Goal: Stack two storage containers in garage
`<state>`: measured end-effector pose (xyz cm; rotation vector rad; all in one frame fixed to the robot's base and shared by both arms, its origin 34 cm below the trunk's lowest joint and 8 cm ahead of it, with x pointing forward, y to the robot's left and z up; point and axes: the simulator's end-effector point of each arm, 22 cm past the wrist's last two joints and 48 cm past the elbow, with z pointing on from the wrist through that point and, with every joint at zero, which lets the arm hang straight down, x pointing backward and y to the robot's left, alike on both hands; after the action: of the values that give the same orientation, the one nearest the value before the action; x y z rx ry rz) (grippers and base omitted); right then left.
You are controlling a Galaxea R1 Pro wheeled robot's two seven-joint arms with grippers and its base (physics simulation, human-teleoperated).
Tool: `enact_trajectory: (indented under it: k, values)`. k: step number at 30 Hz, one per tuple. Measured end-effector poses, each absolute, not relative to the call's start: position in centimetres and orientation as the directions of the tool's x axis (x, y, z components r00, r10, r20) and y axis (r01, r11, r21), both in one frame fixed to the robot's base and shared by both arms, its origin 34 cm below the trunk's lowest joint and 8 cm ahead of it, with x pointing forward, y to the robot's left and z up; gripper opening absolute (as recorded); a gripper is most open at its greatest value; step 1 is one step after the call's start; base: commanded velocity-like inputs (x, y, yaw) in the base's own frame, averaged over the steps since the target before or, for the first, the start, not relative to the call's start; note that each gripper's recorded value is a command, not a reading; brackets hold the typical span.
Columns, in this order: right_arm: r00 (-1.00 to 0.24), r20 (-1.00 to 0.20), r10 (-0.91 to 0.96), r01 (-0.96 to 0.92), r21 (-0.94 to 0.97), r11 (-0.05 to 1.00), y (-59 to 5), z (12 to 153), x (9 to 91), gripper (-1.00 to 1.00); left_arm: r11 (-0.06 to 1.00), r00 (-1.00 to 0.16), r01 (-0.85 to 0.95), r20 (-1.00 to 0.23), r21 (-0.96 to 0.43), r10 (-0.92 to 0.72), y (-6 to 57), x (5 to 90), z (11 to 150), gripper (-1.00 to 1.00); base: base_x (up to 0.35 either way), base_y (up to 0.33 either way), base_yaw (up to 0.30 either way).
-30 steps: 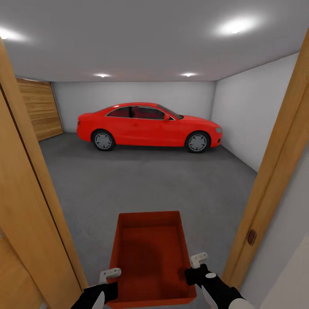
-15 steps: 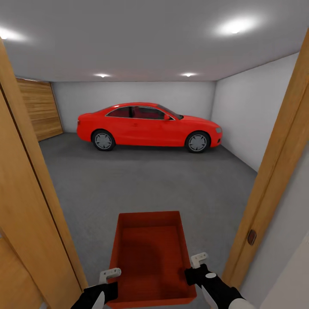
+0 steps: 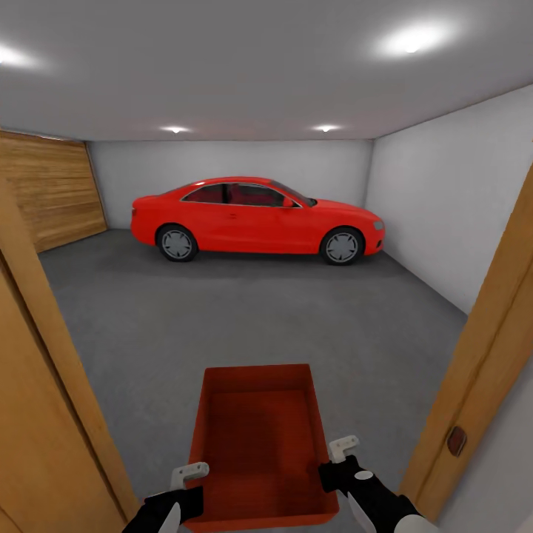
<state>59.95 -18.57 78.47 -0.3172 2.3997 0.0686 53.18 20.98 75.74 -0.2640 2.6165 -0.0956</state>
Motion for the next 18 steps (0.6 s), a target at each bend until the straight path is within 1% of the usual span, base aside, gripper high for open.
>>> enact_trajectory:
  k: [8, 12, 18]
  values:
    - [-0.722, -0.659, -0.209, -0.246, -0.037, 0.968, -18.56, 78.43, 59.97, -1.00, 0.979, -0.854, -0.169, -0.478, -0.117, -0.205, 20.98, 53.19, 75.68, -1.00, 0.034, 0.002, 0.000]
    - [-0.722, -0.659, -0.209, -0.246, -0.037, 0.968, -18.57, 78.43, 59.97, -1.00, 0.979, -0.854, -0.169, -0.478, -0.117, -0.205, 20.97, 53.20, 75.70, -1.00, 0.001, 0.106, 0.000]
    - [-0.722, -0.659, -0.209, -0.246, -0.037, 0.968, -18.56, 78.43, 59.97, -1.00, 0.979, -0.854, -0.169, -0.478, -0.117, -0.205, 20.98, 53.19, 75.68, -1.00, 0.000, 0.022, 0.000]
